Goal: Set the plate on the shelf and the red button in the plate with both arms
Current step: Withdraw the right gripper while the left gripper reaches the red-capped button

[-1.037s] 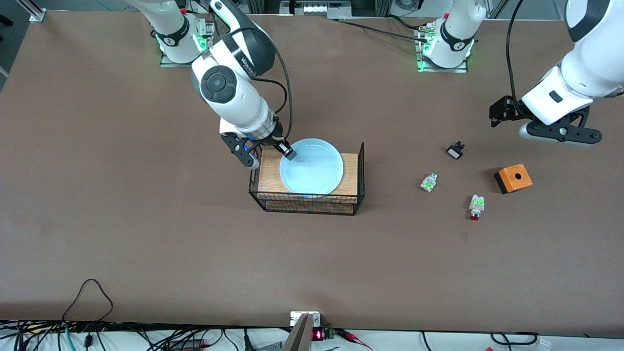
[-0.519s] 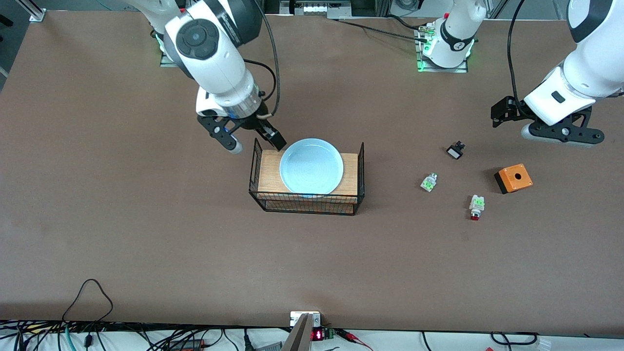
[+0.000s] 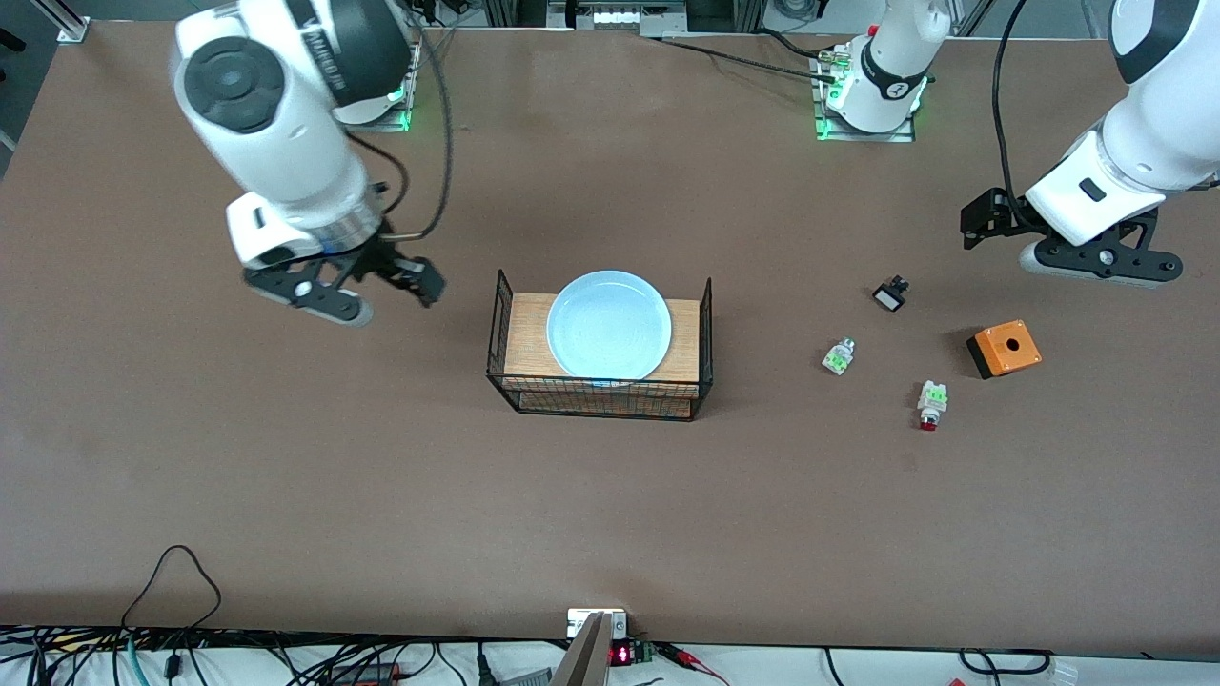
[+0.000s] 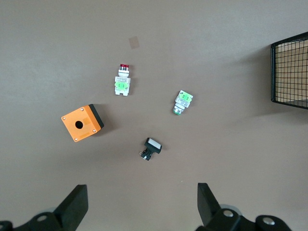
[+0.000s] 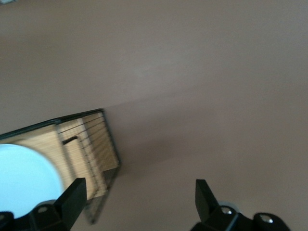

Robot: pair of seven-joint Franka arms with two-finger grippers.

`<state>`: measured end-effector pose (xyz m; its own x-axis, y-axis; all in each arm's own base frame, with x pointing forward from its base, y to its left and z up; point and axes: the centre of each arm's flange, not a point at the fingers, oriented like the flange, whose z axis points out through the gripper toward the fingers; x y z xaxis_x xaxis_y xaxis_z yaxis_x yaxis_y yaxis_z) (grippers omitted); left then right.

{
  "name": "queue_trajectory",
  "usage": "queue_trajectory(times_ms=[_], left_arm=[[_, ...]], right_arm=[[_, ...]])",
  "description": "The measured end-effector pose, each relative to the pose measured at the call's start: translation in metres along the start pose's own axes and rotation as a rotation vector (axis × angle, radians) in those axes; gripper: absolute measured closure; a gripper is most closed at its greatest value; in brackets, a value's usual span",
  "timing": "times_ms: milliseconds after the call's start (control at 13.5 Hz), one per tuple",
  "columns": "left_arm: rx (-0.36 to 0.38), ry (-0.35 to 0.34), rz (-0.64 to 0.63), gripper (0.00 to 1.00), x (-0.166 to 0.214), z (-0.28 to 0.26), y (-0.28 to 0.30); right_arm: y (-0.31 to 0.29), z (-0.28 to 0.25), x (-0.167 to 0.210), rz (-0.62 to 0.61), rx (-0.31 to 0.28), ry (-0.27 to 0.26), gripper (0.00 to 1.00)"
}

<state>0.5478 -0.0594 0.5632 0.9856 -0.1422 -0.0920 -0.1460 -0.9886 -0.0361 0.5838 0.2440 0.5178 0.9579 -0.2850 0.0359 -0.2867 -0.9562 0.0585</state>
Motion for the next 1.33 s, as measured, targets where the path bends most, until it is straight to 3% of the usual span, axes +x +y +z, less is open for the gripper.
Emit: queue_trajectory(times_ms=[370,593,667,1037,1333], left_arm=[[-0.007,-0.053,-0.042,0.0,0.005,0.02,-0.024],[-0.02,-0.199,-0.051,0.0,0.026,0.088,-0.032],[-0.022,-0.214,-0.056,0.0,0.041,0.117,-0.036],[0.042,-0.117,-0.038,0.0,0.109,0.259,-0.065],[0.027,-0.068,0.031,0.0,0.125,0.339,-0.076]], right_arm=[[0.144,0.006,0.081,-0.117,-0.082,-0.016,0.0],[0.23,0.011,0.112,-0.233,-0.082,-0.039,0.0],[0.25,0.01,0.117,-0.257,-0.08,-0.041,0.0],[0.278,-0.011,0.105,-0.245,-0.031,-0.086,0.0],[0.27,-0.009,0.091,-0.245,-0.011,-0.037,0.0]])
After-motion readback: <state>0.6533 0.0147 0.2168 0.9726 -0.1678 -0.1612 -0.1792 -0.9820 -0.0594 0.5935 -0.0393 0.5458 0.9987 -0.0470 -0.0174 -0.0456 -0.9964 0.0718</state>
